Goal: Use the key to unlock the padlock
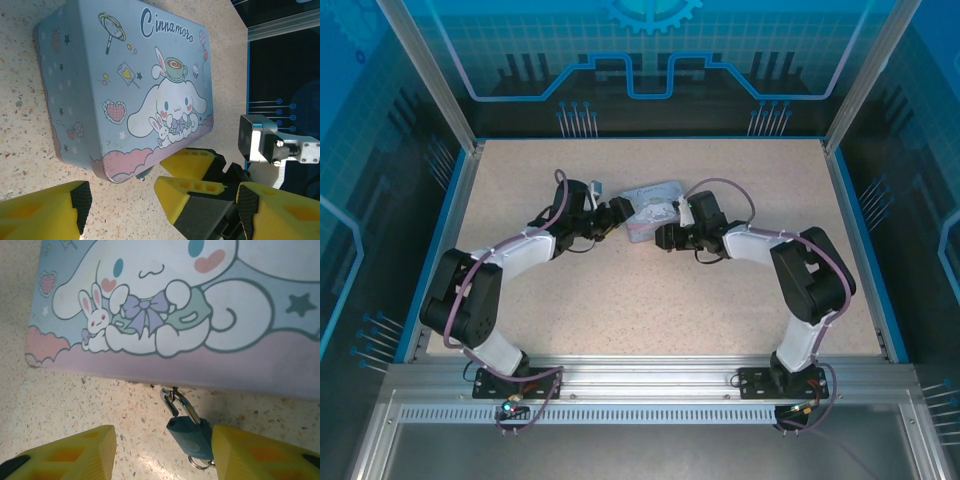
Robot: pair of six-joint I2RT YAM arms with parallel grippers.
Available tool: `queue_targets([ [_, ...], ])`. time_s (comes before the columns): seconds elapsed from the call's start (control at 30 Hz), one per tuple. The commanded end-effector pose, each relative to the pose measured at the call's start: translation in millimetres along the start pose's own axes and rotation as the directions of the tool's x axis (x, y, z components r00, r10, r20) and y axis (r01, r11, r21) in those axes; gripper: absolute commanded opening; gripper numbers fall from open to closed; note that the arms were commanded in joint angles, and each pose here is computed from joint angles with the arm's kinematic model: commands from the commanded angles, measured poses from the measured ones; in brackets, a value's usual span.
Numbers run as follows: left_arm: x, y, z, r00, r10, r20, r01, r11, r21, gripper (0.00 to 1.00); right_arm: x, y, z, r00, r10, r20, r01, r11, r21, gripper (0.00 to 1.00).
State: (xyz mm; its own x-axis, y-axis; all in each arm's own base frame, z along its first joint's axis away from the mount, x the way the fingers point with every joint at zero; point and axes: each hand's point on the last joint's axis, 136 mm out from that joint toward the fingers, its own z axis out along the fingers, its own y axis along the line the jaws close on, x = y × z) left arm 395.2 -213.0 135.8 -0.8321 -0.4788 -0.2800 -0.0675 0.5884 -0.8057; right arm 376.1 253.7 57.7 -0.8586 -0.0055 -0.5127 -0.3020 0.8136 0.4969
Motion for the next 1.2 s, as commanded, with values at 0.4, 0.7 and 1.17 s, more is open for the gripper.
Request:
queue_targets([
  [0.4, -7.7, -14.9, -3.4, 1.000, -0.022, -0.006, 0.022, 0.999, 0.049, 0.78, 24.8, -4.3, 17.7, 0.997, -0.008, -0.074, 0.009, 1.000, 0.009, 0.49],
  [0.7, -7.8, -15.6, -4.4, 1.000, -0.023, -0.004, 0.023, 0.998, 0.050, 0.78, 28.1, -4.2, 21.5, 0.997, 0.026, -0.076, -0.027, 1.000, -0.012, 0.48],
  [1.17, -8.8, -18.7, -7.2, 1.000, -0.019, 0.002, 0.019, 0.998, 0.054, 0.78, 28.8, -12.8, 20.3, 0.993, 0.098, -0.059, -0.100, 0.995, -0.030, 0.44],
])
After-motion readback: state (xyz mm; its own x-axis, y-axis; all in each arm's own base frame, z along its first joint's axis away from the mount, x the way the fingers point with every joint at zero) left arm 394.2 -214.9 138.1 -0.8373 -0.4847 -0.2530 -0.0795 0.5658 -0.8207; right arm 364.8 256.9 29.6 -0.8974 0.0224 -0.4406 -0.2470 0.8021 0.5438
